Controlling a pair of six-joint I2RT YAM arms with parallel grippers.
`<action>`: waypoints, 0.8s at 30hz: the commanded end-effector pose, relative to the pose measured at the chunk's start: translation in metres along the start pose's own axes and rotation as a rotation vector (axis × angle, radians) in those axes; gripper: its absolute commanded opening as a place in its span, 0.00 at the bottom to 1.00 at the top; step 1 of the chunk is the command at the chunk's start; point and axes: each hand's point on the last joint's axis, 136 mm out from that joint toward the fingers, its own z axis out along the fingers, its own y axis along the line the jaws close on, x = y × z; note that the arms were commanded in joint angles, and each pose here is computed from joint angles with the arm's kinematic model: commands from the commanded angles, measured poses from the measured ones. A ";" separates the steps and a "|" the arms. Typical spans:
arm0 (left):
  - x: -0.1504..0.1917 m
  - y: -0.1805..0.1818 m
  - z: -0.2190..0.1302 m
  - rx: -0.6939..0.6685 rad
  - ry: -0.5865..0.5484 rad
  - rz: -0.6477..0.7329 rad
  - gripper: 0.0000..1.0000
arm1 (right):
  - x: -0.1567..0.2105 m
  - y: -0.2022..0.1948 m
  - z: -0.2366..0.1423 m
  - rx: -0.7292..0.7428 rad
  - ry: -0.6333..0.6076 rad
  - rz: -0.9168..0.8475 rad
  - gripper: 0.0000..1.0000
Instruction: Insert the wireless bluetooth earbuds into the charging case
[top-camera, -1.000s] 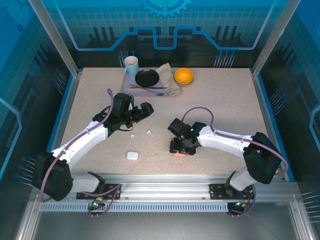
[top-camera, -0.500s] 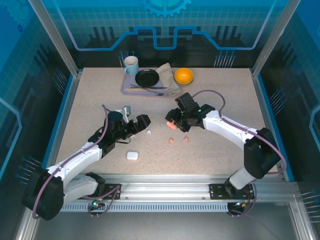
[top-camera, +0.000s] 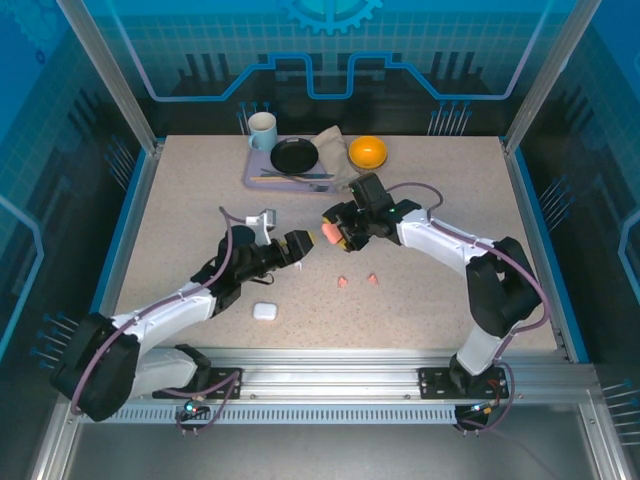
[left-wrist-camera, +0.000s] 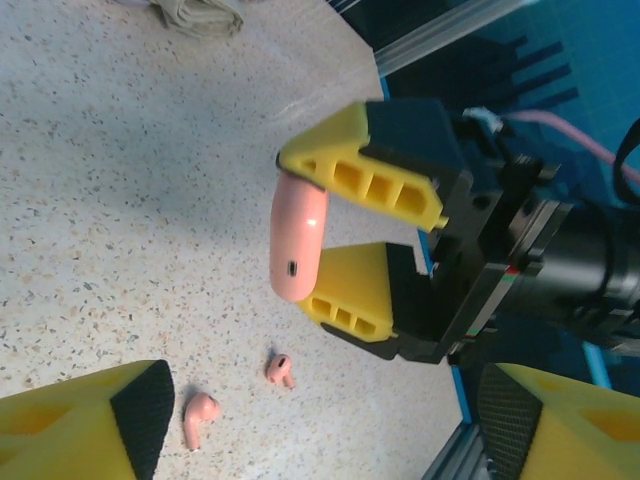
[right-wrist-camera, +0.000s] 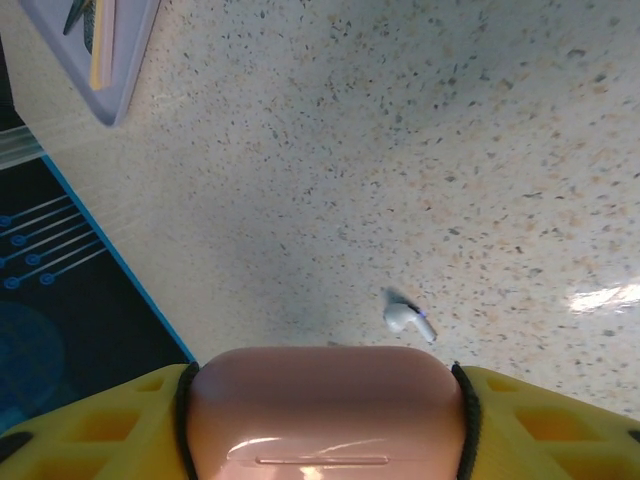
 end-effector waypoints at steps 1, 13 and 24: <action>-0.007 -0.015 0.013 0.022 -0.029 0.058 0.76 | -0.002 0.020 0.000 -0.056 0.019 0.067 0.58; -0.004 -0.015 0.060 0.004 0.002 0.069 0.59 | -0.001 0.021 -0.004 -0.065 0.019 0.070 0.58; -0.009 -0.016 0.076 0.000 -0.001 0.073 0.45 | -0.001 0.018 -0.004 -0.064 0.022 0.073 0.58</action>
